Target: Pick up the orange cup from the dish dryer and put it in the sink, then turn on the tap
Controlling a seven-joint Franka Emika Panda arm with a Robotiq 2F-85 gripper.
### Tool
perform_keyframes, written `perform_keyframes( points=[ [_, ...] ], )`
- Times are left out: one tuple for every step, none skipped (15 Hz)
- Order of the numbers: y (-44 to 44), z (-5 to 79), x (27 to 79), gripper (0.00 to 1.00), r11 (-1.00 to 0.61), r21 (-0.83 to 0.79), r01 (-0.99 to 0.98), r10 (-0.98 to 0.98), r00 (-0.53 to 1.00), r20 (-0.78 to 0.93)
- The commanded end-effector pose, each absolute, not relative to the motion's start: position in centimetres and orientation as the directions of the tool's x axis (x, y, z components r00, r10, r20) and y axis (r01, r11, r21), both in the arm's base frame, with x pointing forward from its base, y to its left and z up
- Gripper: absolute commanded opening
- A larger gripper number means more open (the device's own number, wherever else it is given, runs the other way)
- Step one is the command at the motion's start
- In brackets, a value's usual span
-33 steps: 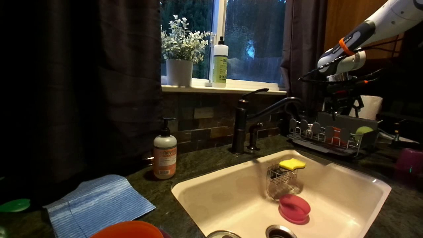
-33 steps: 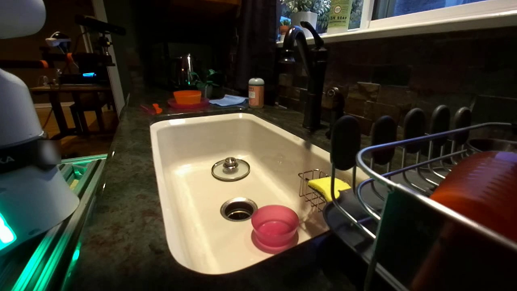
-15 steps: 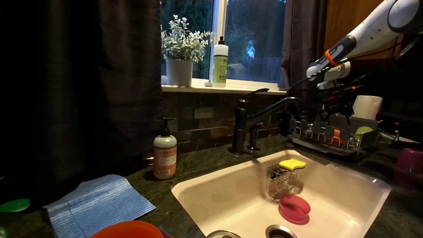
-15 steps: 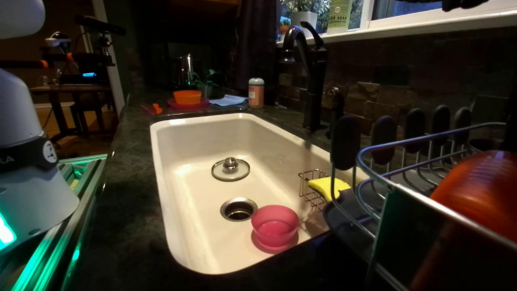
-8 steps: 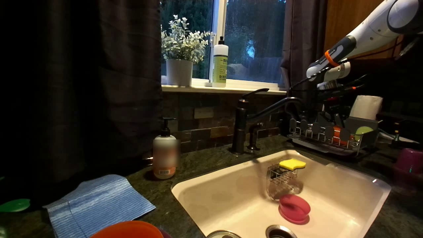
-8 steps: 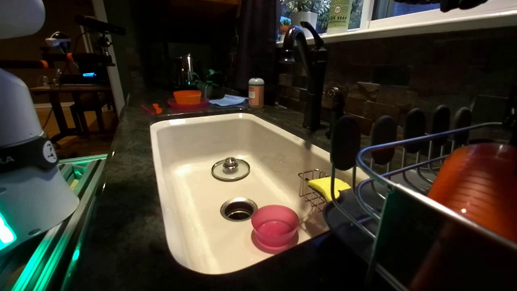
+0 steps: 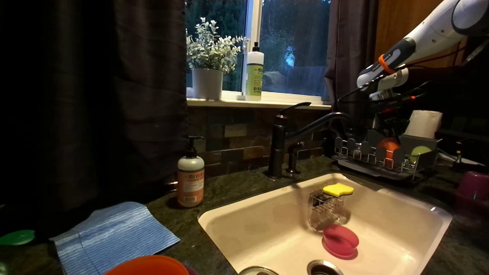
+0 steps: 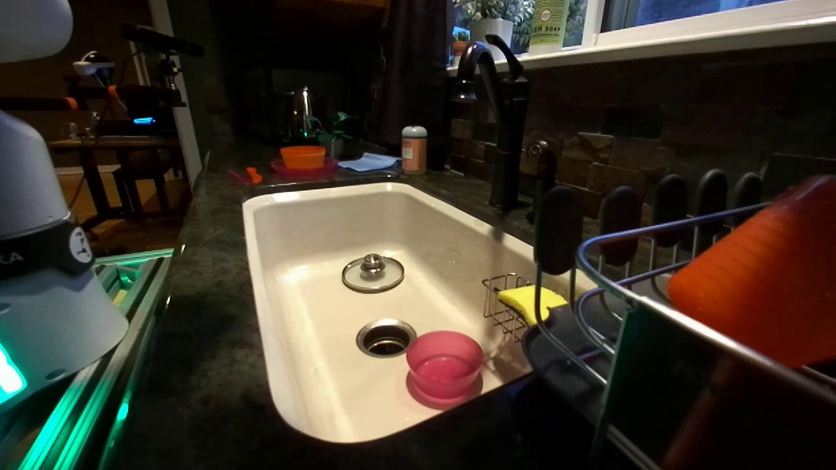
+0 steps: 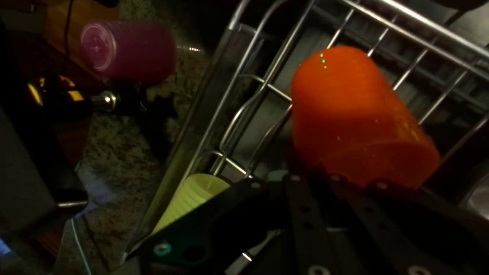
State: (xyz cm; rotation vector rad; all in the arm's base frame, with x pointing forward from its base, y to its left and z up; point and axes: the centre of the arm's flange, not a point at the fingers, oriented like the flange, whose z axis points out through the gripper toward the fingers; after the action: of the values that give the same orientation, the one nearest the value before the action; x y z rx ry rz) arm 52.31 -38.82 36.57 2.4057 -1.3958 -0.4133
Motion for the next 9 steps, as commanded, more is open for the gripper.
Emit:
perform_keyframes(
  points=[
    [-37.2,39.6,49.8,0.01,-0.499,0.428,-0.753,-0.844,0.534,-0.045],
    [-36.7,40.7,49.4,0.01,-0.508,0.432,-0.746,-0.834,0.552,-0.027],
    [-36.0,41.7,49.1,0.01,-0.522,0.429,-0.737,-0.817,0.577,-0.003],
    [-35.3,42.8,48.7,0.01,-0.535,0.424,-0.730,-0.800,0.599,0.022],
    [-34.5,44.0,48.5,0.01,-0.552,0.416,-0.723,-0.780,0.624,0.049],
    [-33.4,44.9,48.4,0.01,-0.575,0.406,-0.710,-0.751,0.655,0.082],
    [-32.3,45.8,48.3,0.01,-0.595,0.398,-0.698,-0.724,0.681,0.112],
    [-30.9,46.2,48.2,0.01,-0.619,0.388,-0.683,-0.689,0.709,0.148],
    [-29.4,47.0,47.9,0.01,-0.627,0.401,-0.668,-0.658,0.730,0.188]
  ],
)
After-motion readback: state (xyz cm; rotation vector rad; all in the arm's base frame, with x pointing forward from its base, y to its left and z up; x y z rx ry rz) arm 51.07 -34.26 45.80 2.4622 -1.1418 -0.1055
